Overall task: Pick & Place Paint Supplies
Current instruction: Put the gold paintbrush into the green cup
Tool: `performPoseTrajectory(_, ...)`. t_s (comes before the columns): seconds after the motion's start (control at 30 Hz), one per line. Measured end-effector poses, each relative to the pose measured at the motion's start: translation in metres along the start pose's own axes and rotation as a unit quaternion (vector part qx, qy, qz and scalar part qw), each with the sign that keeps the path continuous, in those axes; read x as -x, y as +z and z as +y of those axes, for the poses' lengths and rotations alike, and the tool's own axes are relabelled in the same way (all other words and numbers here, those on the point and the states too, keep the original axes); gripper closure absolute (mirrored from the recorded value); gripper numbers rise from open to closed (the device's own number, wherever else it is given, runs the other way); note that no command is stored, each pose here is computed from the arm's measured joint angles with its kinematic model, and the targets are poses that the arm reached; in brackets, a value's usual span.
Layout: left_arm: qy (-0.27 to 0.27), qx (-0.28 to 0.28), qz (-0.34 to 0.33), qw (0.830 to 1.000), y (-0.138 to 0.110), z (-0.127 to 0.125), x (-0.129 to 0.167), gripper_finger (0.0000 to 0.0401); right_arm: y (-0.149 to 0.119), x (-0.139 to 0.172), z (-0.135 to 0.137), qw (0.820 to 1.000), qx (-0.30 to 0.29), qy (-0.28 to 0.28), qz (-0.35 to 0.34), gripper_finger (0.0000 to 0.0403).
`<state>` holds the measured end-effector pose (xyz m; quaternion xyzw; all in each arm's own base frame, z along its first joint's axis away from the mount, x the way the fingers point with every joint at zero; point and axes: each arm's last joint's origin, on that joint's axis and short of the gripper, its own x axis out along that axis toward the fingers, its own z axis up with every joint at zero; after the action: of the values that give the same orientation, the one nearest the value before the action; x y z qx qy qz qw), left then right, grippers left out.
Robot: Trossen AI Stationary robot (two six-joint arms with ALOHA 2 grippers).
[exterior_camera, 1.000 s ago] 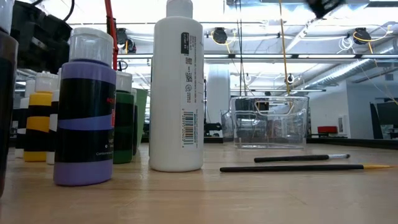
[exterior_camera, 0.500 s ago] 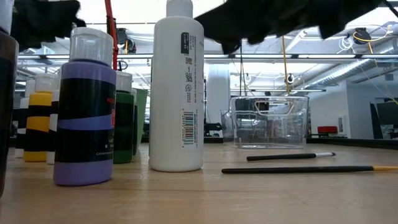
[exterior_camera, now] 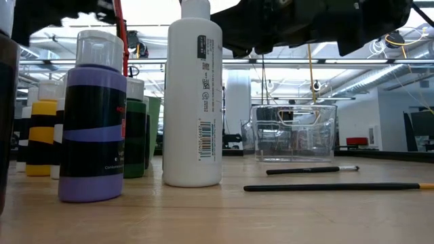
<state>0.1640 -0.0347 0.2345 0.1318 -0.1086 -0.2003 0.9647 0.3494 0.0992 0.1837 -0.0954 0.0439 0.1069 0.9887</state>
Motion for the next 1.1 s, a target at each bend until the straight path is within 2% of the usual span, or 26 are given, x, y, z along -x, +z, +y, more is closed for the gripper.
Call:
performPoseTrajectory(0.1, -0.044, 0.005, 0.026, 0.999, 0.000, 0.000, -0.023, 0.0333, 0.001, 0.000, -0.001, 1.000, 0.005, -0.003, -0.003, 0.0403)
performPoseTrajectory(0.2, -0.081, -0.009, 0.025, 0.996, 0.005, -0.001, -0.043, 0.0282, 0.001, 0.000, -0.001, 1.000, 0.014, -0.003, -0.003, 0.0403)
performPoseTrajectory(0.43, -0.102, -0.053, 0.021, 0.993, 0.011, -0.001, -0.074, 0.0162, 0.000, 0.000, 0.000, 1.000, 0.027, -0.003, -0.001, 0.0403)
performPoseTrajectory(0.6, -0.128, -0.048, 0.027, 0.990, 0.007, -0.004, -0.091, 0.0112, -0.001, 0.000, -0.002, 0.999, 0.035, -0.022, 0.008, 0.0403)
performPoseTrajectory(0.83, -0.162, -0.035, 0.020, 0.986, 0.009, -0.010, -0.111, 0.0105, -0.005, 0.000, -0.005, 0.997, 0.041, -0.053, 0.037, 0.0403)
performPoseTrajectory(1.1, -0.213, -0.007, -0.012, 0.977, 0.016, -0.011, -0.114, 0.0164, -0.005, 0.000, -0.005, 0.998, 0.029, -0.052, 0.035, 0.0403)
